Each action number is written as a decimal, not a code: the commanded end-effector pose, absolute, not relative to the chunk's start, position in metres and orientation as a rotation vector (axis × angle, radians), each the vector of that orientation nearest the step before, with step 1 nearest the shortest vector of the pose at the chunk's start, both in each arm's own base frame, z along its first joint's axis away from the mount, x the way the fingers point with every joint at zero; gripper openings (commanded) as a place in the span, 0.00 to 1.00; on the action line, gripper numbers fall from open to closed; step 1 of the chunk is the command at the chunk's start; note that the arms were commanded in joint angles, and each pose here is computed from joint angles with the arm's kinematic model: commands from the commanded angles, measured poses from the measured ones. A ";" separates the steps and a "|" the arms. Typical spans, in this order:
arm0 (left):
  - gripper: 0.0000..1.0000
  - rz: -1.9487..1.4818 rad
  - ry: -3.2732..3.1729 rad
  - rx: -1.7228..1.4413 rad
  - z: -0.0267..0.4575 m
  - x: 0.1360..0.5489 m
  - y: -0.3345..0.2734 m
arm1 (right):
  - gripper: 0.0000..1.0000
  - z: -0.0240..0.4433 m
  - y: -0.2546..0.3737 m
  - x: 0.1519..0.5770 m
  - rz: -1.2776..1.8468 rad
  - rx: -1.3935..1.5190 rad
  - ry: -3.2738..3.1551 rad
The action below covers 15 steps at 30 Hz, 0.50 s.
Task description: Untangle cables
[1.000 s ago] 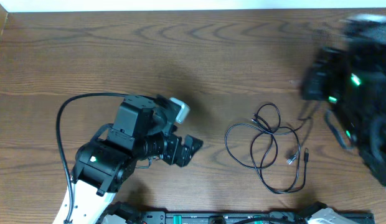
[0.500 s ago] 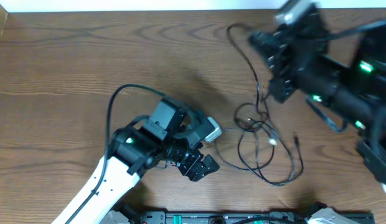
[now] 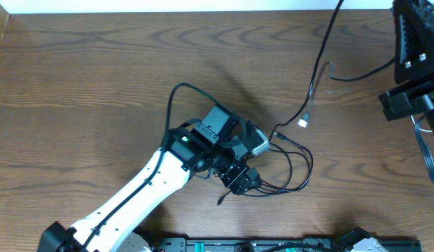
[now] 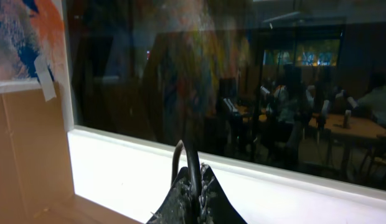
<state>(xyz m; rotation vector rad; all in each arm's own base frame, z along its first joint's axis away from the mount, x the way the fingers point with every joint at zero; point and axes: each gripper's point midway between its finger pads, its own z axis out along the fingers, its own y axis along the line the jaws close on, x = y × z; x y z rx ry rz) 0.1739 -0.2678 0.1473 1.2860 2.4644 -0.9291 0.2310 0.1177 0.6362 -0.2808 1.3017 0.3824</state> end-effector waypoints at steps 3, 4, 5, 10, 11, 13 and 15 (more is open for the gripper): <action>0.83 -0.924 2.409 1.335 0.141 0.178 -0.283 | 0.01 0.651 0.107 0.224 0.386 -0.229 1.257; 0.83 -0.925 2.400 1.334 0.141 0.179 -0.285 | 0.01 0.655 0.106 0.222 0.389 -0.225 1.240; 0.83 -0.929 2.390 1.331 0.141 0.181 -0.288 | 0.01 0.657 0.105 0.220 0.392 -0.221 1.228; 0.84 -0.924 2.343 1.311 0.142 0.193 -0.297 | 0.01 0.678 0.093 0.200 0.419 -0.188 1.143; 0.84 -0.907 2.339 1.303 0.142 0.197 -0.298 | 0.01 0.682 0.090 0.195 0.432 -0.177 1.129; 0.84 -0.862 2.356 1.257 0.138 0.206 -0.298 | 0.01 0.687 0.086 0.187 0.454 -0.160 1.108; 0.84 -0.812 2.375 1.205 0.134 0.217 -0.297 | 0.01 0.692 0.080 0.177 0.473 -0.146 1.086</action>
